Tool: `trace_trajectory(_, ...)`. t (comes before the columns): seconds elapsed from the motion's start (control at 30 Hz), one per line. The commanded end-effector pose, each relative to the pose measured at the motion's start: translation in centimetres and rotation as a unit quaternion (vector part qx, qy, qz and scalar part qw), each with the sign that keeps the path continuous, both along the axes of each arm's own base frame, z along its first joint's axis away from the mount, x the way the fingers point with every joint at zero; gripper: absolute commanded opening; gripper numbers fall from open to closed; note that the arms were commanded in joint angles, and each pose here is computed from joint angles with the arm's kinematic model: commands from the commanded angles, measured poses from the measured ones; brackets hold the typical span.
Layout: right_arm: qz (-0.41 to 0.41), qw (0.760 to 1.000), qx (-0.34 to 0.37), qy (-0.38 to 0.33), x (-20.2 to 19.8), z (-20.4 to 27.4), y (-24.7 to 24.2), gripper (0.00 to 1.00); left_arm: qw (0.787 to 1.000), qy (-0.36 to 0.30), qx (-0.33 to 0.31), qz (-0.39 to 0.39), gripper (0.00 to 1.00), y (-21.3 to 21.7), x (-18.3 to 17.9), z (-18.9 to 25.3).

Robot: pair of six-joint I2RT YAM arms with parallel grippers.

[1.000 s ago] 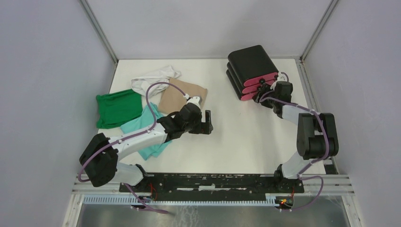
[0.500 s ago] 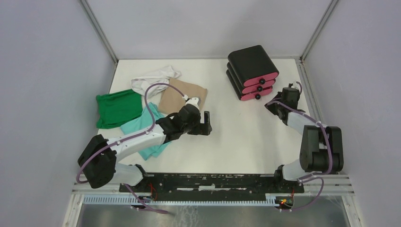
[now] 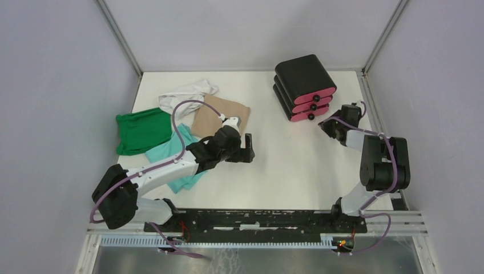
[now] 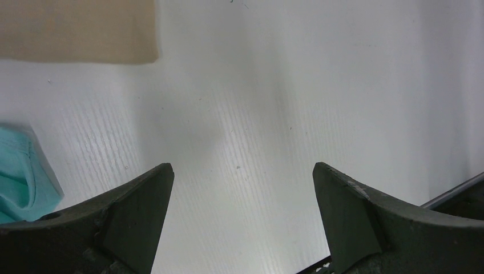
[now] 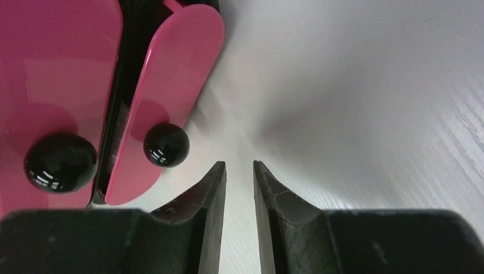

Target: Organize the makeup

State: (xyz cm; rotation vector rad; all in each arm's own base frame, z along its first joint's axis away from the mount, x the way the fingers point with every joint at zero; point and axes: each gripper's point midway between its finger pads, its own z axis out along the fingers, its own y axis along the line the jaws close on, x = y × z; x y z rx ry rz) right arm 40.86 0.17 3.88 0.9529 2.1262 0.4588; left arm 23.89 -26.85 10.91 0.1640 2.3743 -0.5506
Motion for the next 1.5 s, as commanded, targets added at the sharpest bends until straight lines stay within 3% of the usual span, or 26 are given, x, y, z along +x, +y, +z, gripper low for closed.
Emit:
trace_trajectory(0.0,-0.019,0.998,0.025,-0.059,2.4,1.7,-0.3,0.31,1.000,-0.016,-0.005,0.012,0.99,0.2,0.7,1.1)
trace_trajectory(0.87,-0.024,0.983,0.120,-0.135,6.5,0.9,0.8,0.25,1.000,-0.021,0.006,0.014,0.99,0.6,1.1,1.5)
trace_trajectory(1.47,0.091,0.969,0.136,-0.184,7.4,3.7,3.4,0.30,1.000,-0.021,0.007,0.009,0.99,0.5,1.2,1.3)
